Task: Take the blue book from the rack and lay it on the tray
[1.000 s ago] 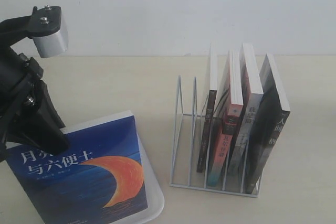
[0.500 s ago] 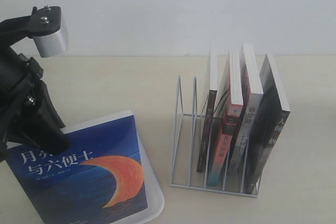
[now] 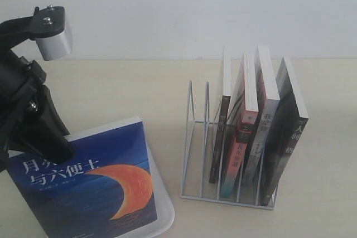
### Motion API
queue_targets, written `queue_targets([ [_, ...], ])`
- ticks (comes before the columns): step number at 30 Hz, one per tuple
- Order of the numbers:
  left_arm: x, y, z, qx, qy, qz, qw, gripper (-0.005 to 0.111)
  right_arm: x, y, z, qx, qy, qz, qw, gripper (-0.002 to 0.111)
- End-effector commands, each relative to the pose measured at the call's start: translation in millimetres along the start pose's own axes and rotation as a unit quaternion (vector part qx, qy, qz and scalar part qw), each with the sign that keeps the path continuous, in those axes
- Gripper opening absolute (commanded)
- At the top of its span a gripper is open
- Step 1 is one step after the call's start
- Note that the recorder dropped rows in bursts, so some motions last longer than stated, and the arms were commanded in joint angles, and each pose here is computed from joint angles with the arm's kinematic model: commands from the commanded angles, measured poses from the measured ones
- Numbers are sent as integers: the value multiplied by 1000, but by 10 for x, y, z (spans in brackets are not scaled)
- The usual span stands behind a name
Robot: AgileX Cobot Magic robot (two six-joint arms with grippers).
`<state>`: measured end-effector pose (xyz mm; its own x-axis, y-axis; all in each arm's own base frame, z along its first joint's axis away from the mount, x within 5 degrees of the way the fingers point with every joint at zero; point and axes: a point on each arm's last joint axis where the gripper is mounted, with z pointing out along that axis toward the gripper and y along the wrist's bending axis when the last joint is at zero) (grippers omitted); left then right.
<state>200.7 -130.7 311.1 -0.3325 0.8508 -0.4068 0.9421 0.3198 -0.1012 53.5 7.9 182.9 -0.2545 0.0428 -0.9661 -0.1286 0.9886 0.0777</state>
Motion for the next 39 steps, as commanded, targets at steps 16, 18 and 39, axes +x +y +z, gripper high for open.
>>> queue_targets([
  [16, 3, 114, 190, -14, -8, -17, 1000, 16, -10, -2, -4, 1, -6, -1, 1000, 0],
  [18, 1, 118, 190, -16, -10, -17, 1000, 16, -11, -2, -4, 1, -7, -1, 1000, 0],
  [39, -7, 170, 187, -44, -15, -24, 999, 16, -10, -2, -4, 1, -6, -1, 1000, 0],
])
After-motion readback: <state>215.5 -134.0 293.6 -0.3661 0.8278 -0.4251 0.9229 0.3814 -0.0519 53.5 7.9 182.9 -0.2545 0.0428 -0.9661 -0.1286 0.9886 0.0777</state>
